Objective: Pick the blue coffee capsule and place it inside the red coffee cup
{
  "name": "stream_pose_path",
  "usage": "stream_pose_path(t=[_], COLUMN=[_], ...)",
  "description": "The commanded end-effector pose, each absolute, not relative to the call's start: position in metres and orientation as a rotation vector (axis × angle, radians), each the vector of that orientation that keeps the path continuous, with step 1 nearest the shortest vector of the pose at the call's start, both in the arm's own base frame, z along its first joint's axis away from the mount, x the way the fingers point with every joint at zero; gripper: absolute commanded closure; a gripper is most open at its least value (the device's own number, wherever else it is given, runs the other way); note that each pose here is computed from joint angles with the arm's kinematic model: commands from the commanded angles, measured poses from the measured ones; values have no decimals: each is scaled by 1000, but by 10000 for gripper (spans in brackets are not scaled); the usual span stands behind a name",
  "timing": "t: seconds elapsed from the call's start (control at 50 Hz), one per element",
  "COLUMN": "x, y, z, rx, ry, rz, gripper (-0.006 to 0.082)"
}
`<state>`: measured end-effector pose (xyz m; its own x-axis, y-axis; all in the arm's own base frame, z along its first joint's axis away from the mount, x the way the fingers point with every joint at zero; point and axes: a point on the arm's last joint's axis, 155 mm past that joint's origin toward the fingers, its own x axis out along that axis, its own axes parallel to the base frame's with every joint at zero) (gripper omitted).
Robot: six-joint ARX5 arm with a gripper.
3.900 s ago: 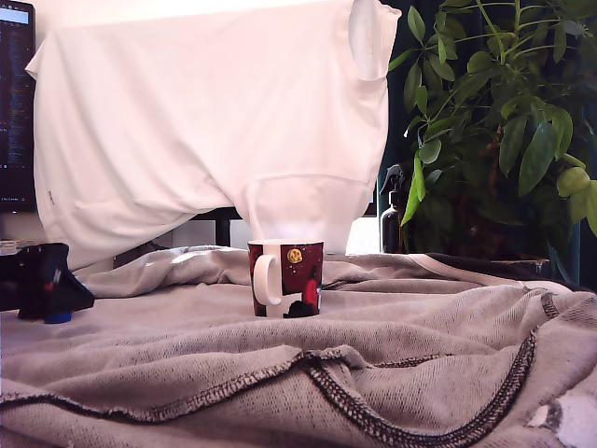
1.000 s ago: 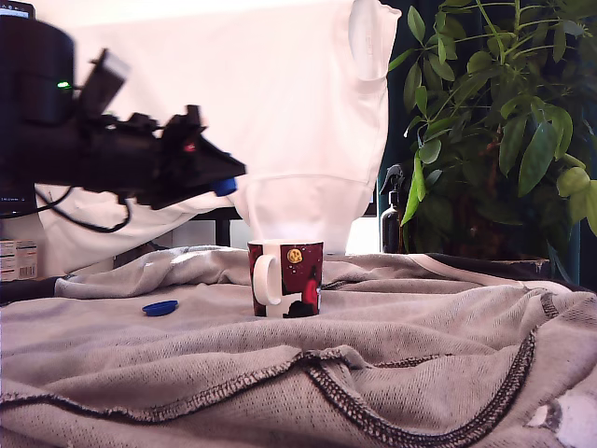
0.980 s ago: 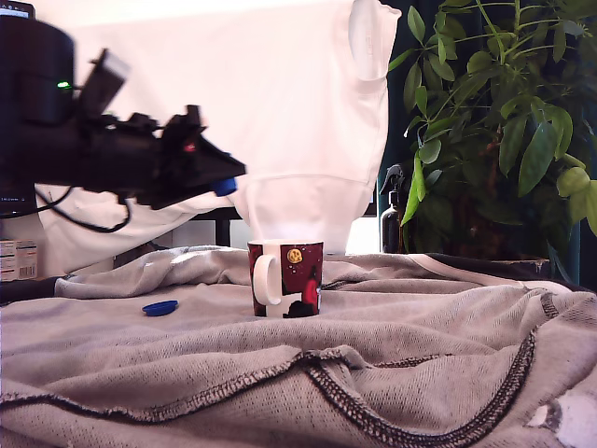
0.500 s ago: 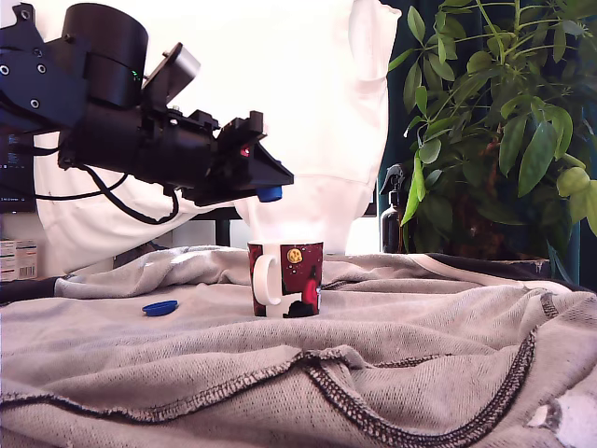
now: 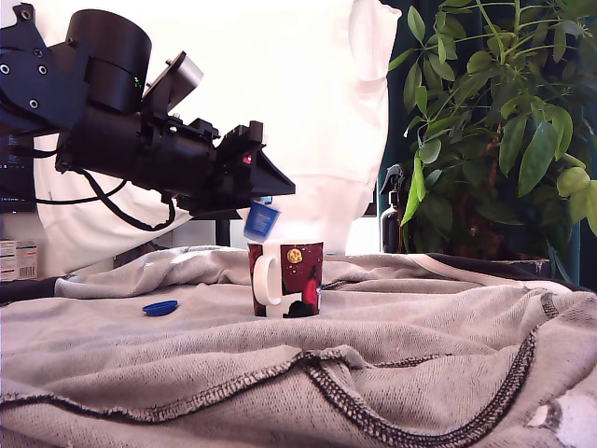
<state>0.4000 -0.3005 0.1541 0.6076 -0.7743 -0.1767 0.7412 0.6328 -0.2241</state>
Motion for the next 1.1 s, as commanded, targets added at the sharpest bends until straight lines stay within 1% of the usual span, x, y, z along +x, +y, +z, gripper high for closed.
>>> stream_pose_path(t=[0.0, 0.06, 0.12, 0.26, 0.3, 0.38, 0.42, 0.44, 0.58, 0.72, 0.76, 0.84, 0.88, 0.96, 1.08], x=[397, 397, 398, 404, 407, 411, 413, 414, 417, 416, 413, 407, 404, 399, 388], y=[-307, -307, -308, -305, -302, -293, -287, -284, -252, -219, -211, -202, -198, -193, -192], z=[147, 148, 153, 162, 164, 164, 163, 161, 160, 175, 176, 170, 164, 147, 124], rx=[-134, -134, -135, -138, -140, -141, -143, -143, -153, -155, -137, -87, -47, 32, 165], ry=[283, 279, 257, 225, 222, 233, 252, 263, 352, 382, 399, 438, 461, 508, 580], rz=[-896, -897, -899, -892, -884, -869, -853, -848, -785, -719, -705, -686, -675, -656, -641], gripper=[174, 187, 236, 402, 461, 614, 669, 678, 669, 666, 641, 537, 499, 473, 473])
